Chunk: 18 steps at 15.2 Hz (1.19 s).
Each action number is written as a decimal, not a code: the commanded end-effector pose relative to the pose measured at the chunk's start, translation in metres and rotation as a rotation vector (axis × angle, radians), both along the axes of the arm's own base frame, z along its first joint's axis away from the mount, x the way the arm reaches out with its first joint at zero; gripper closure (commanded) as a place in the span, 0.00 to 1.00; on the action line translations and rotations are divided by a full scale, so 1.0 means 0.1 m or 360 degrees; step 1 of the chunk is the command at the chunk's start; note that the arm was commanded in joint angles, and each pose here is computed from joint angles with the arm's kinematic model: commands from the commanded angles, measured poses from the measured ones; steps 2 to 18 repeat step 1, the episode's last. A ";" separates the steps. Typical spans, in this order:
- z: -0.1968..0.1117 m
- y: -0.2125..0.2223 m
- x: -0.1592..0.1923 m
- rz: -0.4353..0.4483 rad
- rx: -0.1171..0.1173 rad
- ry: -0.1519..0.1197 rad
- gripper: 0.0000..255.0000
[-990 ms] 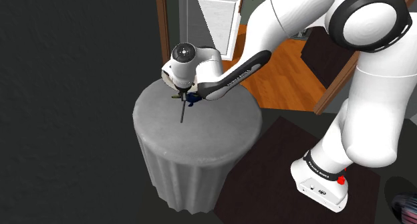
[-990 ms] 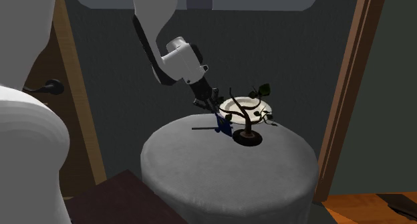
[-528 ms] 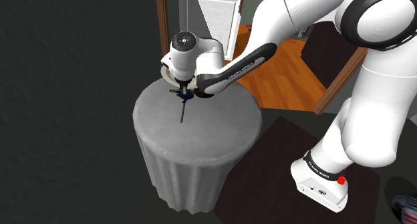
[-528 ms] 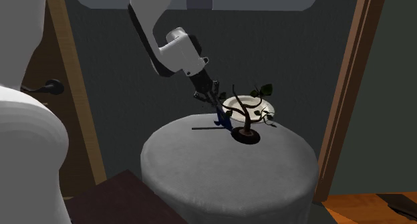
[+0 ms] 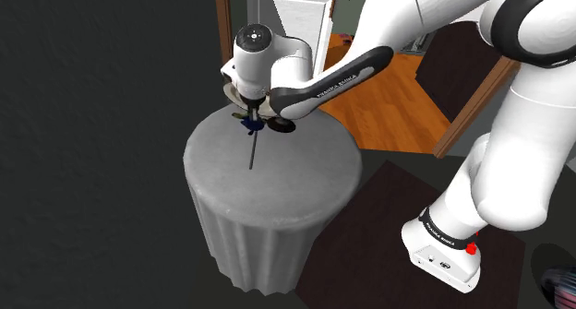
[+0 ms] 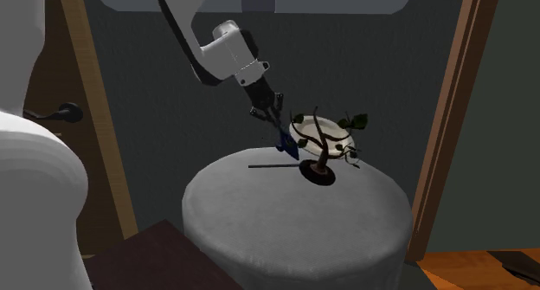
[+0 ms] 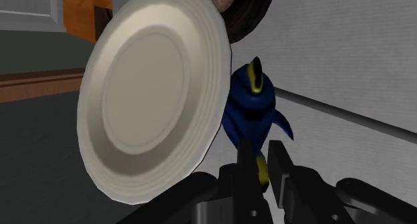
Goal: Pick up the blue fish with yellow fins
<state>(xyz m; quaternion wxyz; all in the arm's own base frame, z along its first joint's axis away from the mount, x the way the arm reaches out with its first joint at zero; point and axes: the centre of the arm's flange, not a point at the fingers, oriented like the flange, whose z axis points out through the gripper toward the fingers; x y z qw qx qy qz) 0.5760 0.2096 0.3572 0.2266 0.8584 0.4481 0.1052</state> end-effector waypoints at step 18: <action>0.04 0.00 0.02 0.0000 0.0000 0.0000 1.00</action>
